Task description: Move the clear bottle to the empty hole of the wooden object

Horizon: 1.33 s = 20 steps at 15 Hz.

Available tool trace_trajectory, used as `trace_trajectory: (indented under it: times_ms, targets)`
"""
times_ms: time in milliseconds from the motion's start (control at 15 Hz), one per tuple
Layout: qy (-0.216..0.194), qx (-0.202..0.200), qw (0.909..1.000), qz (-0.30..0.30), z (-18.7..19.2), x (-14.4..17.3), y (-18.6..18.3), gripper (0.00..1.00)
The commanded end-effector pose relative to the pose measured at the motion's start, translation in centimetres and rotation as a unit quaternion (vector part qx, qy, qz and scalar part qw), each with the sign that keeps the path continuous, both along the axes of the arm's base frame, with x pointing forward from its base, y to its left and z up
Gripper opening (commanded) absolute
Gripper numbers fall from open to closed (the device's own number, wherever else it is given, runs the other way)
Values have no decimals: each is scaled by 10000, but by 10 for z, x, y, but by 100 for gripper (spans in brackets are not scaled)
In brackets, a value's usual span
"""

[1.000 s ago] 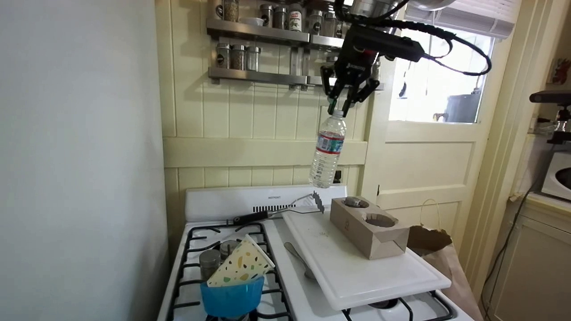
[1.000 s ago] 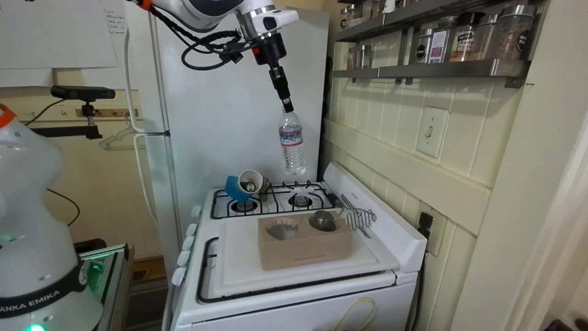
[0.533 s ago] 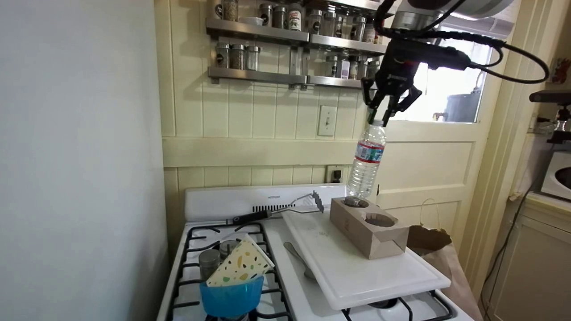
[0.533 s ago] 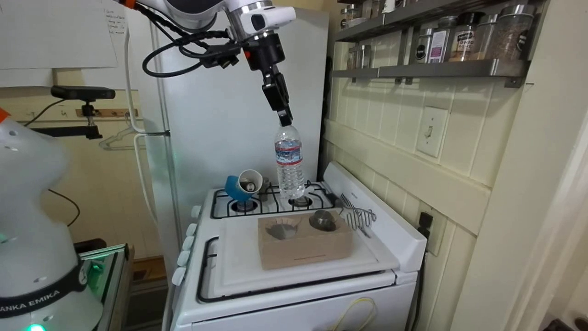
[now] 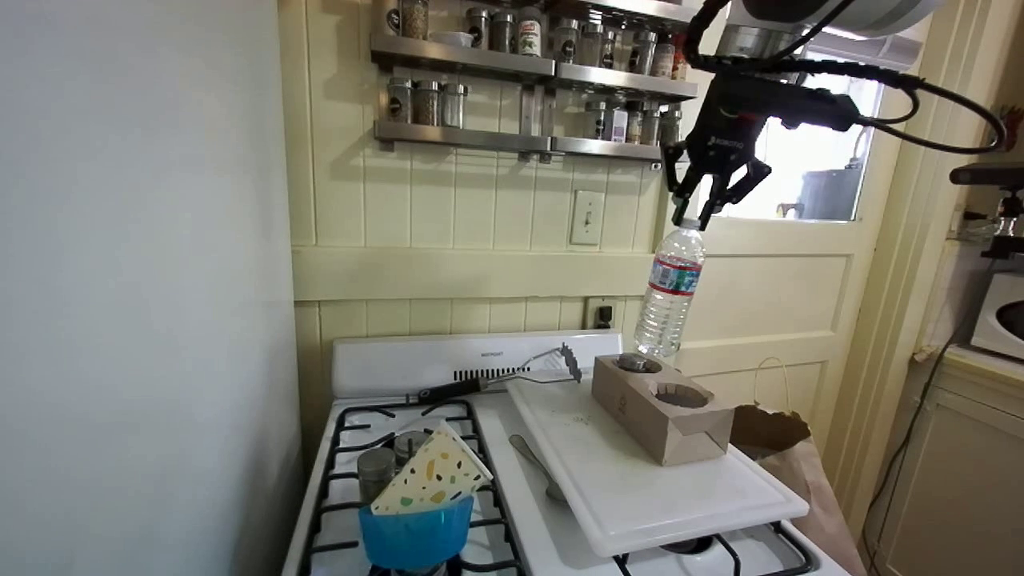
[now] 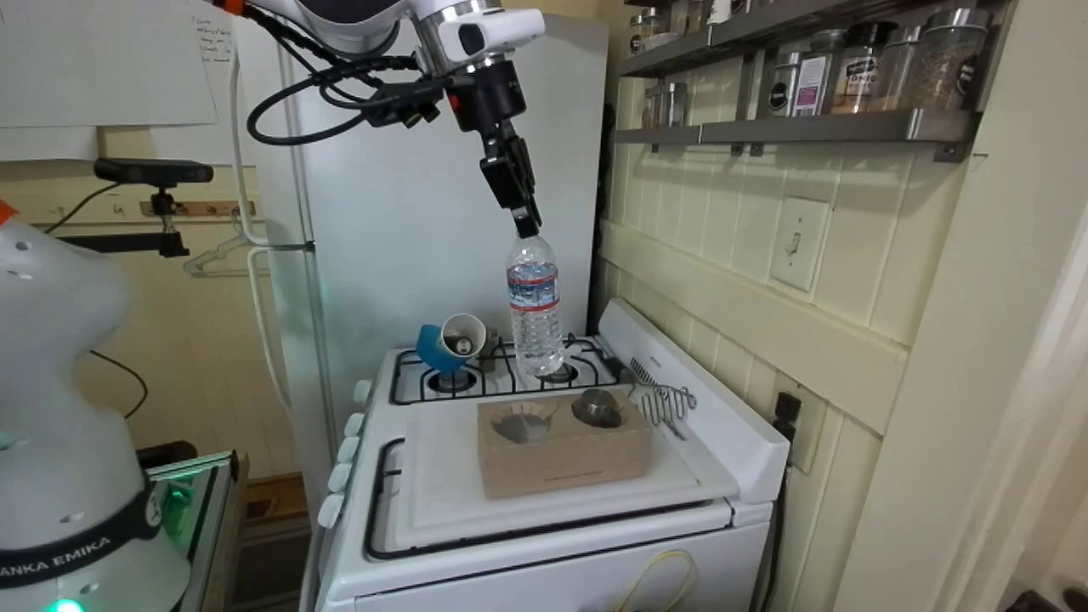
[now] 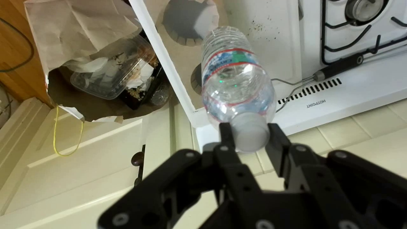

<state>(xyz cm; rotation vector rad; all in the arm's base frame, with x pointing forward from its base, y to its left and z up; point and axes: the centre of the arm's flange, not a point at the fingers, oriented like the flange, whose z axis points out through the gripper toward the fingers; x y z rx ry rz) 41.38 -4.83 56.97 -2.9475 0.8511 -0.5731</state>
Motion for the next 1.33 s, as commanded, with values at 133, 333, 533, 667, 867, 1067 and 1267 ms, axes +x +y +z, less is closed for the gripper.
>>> trace_trajectory:
  times_ms: [133, 333, 533, 667, 867, 1067, 1267]
  targets:
    - [0, 0, 10000, 1, 0, 0, 0, 31]
    - [35, -11, 10000, -51, -2, -4, -6, 8]
    - [152, 36, 9998, -156, -9, -9, -15, 8]
    - [250, 92, 9994, -225, -18, -11, -20, 8]
    - [497, 92, 9983, -279, -34, -15, -24, 8]
    - [492, 67, 9979, -423, -42, -13, -30, 8]
    - [526, 39, 9973, -505, -45, -12, -34, 8]
